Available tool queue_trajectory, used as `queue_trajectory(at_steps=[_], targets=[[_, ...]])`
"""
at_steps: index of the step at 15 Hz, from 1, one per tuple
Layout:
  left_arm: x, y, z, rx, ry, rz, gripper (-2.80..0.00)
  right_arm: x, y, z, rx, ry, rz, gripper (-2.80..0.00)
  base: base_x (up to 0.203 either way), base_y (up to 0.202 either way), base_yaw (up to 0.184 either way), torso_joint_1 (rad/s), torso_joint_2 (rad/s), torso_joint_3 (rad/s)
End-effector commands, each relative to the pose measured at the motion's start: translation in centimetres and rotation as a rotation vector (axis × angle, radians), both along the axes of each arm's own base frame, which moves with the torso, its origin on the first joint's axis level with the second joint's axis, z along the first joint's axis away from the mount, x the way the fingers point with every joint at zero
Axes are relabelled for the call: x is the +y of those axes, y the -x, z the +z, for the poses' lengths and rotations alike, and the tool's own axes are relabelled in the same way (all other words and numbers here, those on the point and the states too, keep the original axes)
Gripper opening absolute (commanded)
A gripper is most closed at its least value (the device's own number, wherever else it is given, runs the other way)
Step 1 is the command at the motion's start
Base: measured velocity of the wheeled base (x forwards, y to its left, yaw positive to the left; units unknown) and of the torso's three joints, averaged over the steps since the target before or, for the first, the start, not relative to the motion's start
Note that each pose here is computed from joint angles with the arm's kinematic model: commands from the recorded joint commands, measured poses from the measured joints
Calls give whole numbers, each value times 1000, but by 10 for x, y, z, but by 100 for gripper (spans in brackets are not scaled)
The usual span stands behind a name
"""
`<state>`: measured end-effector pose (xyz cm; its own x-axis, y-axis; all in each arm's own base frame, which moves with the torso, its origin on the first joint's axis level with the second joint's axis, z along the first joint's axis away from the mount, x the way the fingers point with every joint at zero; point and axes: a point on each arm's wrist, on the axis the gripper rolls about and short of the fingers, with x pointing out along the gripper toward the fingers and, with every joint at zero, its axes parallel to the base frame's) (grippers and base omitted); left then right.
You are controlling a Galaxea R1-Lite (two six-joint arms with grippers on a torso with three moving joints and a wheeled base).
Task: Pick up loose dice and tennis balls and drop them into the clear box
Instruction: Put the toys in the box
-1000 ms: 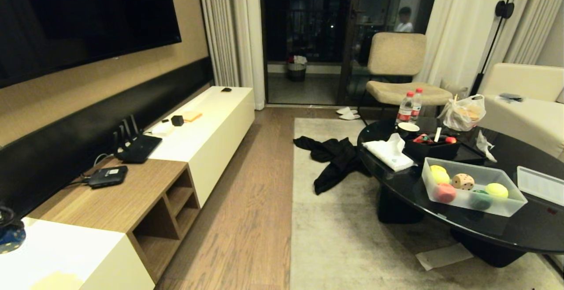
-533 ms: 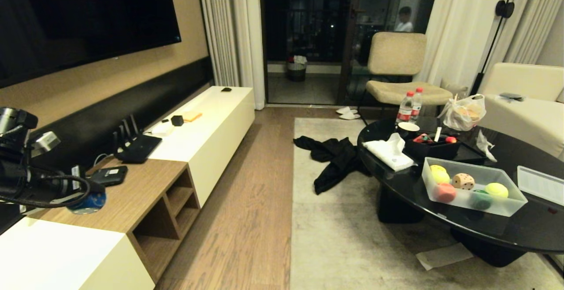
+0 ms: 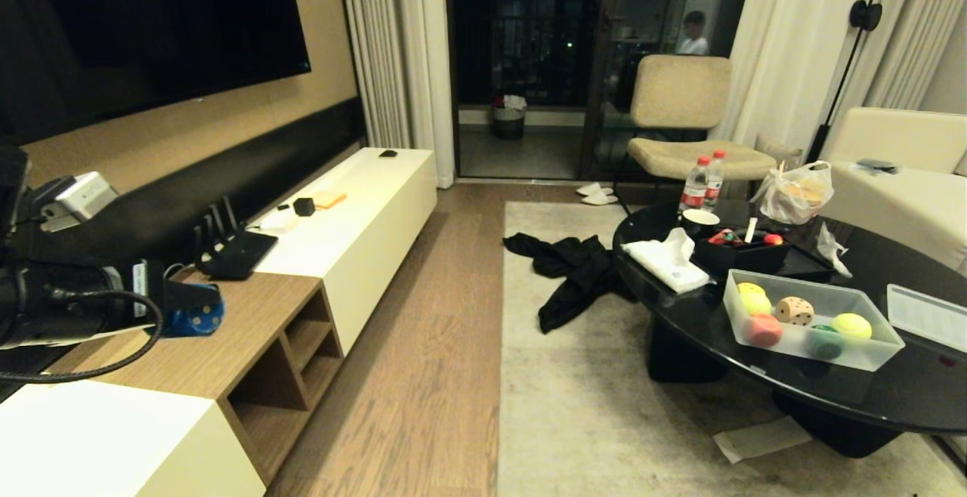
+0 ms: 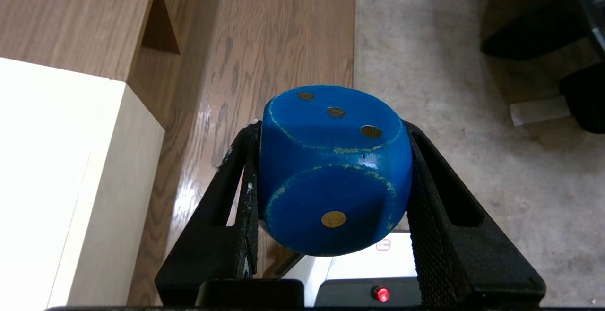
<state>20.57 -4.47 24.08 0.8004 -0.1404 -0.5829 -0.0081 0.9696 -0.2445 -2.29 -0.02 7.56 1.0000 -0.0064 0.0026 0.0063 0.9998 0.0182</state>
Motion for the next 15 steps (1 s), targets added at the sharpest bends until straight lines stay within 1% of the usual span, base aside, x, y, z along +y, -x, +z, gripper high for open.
queue_trajectory(at_steps=[1,4,5,7,8,11,13,15], targets=[[8,46,9,-85,14,-15,-280,0,0,0,1,0,0,-280,0,0,0,0,0,0],[17,86,-4,-122,2,-25,-280,0,0,0,2,0,0,-280,0,0,0,0,0,0],[21,96,-9,-128,-3,-7,-280,0,0,0,3,0,0,-280,0,0,0,0,0,0],[32,114,-20,-148,-27,69,-280,0,0,0,1,0,0,-280,0,0,0,0,0,0],[36,124,-24,-163,-43,86,-280,0,0,0,3,0,0,-280,0,0,0,0,0,0],[41,153,-39,-220,-80,82,-280,0,0,0,2,0,0,-280,0,0,0,0,0,0],[42,169,-50,-254,-84,84,-280,0,0,0,2,0,0,-280,0,0,0,0,0,0],[44,187,-66,-288,-85,87,-280,0,0,0,2,0,0,-280,0,0,0,0,0,0]])
